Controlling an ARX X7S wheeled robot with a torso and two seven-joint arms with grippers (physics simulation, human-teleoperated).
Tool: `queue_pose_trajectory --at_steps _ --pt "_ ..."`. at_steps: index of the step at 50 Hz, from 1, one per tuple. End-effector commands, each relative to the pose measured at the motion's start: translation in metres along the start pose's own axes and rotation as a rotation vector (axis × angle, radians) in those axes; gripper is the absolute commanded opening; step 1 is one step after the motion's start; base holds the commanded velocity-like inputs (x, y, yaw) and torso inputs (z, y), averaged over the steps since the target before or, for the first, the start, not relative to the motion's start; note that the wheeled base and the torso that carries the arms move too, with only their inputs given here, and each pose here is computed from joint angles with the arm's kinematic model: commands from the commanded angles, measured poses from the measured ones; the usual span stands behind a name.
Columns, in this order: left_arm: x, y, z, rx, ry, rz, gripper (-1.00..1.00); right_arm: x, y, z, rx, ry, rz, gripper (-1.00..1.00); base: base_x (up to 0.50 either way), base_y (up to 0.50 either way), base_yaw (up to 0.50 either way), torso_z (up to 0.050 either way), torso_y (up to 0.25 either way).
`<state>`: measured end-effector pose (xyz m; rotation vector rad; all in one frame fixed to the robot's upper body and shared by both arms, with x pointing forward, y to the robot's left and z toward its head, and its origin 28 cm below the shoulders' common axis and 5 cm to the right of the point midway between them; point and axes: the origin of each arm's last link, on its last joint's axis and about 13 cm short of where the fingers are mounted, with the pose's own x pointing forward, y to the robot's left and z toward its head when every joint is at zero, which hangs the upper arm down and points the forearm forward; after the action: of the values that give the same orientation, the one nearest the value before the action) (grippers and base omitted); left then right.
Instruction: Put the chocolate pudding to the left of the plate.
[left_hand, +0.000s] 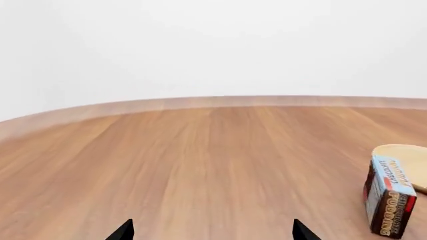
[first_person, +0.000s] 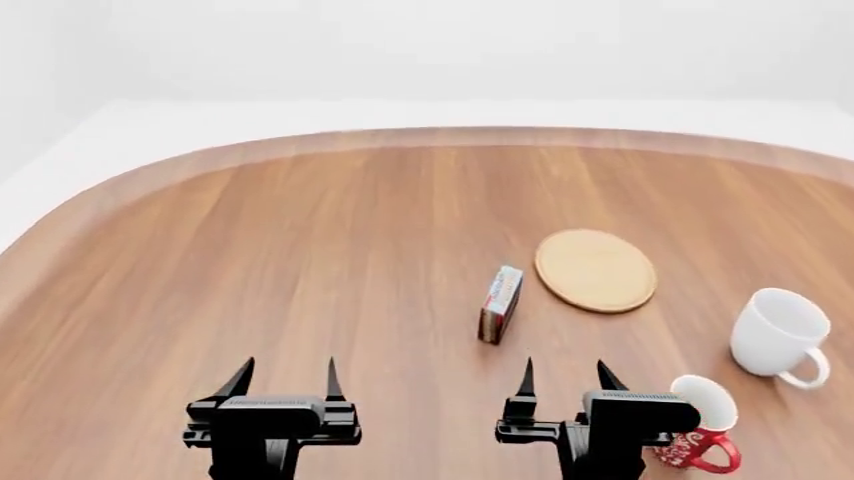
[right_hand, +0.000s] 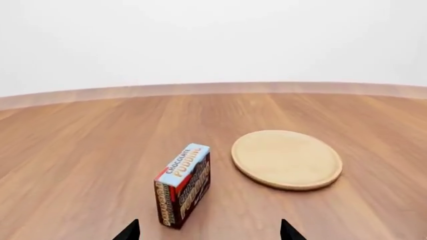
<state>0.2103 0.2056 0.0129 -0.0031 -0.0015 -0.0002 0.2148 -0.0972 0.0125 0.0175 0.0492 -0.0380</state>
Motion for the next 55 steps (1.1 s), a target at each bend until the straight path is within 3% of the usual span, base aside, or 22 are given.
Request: queue_pose_trajectory --at_steps 1,12,42,55 --pt "-0.001 0.0 0.0 -0.001 -0.003 0.001 1.0 0.0 0.0 0.0 0.001 0.001 -0.002 1.0 0.5 0.0 0.0 0.0 0.0" --pt "-0.001 0.0 0.0 -0.002 -0.005 0.002 1.0 0.001 0.0 -0.001 0.0 0.0 -0.008 1.0 0.44 0.0 0.0 0.0 0.0" --pt "0.0 0.0 0.0 -0.004 -0.002 -0.005 1.0 0.003 0.0 0.0 -0.006 0.021 -0.019 1.0 0.01 0.0 0.0 0.0 0.0" --pt "0.001 0.0 0.0 -0.005 0.009 -0.011 1.0 0.015 0.007 0.05 0.0 0.12 -0.009 1.0 0.0 0.0 0.0 0.0 0.0"
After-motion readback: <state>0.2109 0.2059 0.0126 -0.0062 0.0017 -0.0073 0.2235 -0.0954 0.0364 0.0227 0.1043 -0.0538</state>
